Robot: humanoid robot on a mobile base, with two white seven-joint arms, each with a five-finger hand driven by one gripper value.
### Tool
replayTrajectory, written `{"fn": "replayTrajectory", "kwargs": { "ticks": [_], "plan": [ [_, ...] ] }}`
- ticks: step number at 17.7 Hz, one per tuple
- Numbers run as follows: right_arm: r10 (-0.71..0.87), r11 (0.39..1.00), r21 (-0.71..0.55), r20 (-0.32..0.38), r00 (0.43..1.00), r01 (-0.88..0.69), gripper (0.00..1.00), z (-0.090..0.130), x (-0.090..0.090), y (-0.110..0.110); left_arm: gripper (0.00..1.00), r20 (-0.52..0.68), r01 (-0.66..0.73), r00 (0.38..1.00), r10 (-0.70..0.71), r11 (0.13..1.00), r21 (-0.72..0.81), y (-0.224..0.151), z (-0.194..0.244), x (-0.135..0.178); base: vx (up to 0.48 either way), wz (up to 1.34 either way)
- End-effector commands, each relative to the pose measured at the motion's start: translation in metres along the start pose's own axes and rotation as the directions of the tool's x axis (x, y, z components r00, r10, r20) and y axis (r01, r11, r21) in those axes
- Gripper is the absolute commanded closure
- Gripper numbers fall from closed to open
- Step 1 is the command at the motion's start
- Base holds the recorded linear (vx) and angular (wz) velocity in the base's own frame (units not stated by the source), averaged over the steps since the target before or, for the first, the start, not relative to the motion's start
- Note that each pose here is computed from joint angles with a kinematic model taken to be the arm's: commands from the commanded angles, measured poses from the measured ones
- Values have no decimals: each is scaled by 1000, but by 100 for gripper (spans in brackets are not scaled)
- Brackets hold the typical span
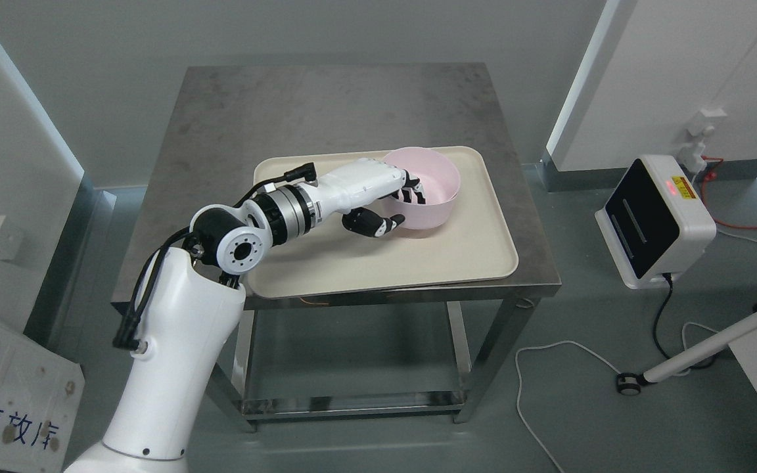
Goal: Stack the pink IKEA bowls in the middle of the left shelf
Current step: 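Lift the stacked pink bowls off the tray with the left hand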
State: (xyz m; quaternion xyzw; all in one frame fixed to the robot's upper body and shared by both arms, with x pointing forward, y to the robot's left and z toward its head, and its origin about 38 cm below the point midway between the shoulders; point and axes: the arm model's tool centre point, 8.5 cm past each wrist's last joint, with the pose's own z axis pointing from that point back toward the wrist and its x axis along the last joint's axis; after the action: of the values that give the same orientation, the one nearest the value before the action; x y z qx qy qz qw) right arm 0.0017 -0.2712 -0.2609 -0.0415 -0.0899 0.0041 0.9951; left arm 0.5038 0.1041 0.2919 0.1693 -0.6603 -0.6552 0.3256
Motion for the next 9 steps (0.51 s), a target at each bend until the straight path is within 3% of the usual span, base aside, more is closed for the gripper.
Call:
{"fn": "replayTrajectory", "kwargs": {
  "ticks": [1, 9],
  "plan": [
    [3, 1000, -19, -1, 1000, -3, 0, 0, 0, -12, 99, -30, -66, 997, 72, 986, 154, 26, 43, -39, 0, 0],
    [3, 1000, -19, -1, 1000, -3, 0, 0, 0, -12, 98, 108, -41, 994, 6, 946, 321, 46, 80, -19, 0, 0]
  ]
}}
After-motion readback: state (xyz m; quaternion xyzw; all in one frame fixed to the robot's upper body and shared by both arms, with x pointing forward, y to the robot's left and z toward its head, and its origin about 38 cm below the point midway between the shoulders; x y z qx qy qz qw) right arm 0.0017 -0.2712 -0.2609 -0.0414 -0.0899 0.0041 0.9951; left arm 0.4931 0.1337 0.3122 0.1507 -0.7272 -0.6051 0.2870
